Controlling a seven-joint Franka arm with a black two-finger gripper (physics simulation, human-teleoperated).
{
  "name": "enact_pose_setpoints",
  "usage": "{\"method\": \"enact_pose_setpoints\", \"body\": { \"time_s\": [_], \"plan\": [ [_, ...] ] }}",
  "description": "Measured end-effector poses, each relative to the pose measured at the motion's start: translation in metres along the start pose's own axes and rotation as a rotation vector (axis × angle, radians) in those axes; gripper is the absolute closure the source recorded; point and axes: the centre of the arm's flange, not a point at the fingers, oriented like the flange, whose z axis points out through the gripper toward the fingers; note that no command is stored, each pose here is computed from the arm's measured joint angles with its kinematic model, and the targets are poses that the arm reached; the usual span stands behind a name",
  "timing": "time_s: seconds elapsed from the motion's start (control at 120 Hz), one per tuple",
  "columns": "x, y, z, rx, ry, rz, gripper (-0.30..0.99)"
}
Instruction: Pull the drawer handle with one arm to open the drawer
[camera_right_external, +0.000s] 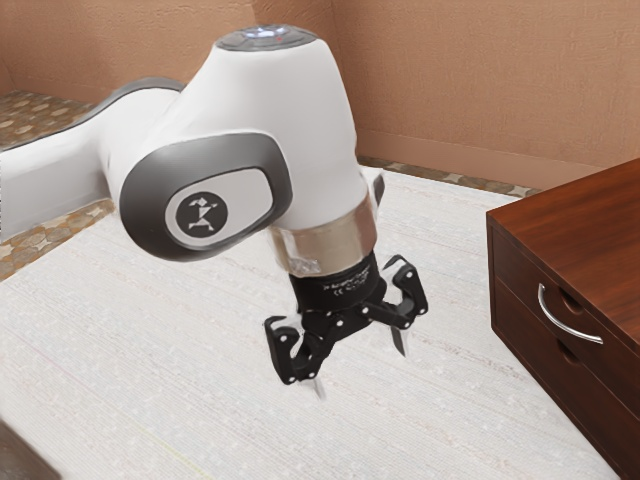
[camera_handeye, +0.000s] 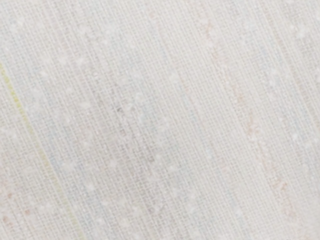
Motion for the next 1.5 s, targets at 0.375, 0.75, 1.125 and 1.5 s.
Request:
{"method": "enact_pose_setpoints", "body": {
  "time_s": [0.375,0.75,1.125,1.5],
  "plan": [
    [-0.002,0.045,0.026,-0.12,0.013,0.019,0.0],
    [-0.038,0.091,0.044,-0.291,-0.007,0.113,0.0],
    [-0.025,0.115,0.051,-0.366,-0.012,0.105,0.0],
    [-0.011,0.134,0.061,-0.383,0.013,0.109,0.0]
  ]
}}
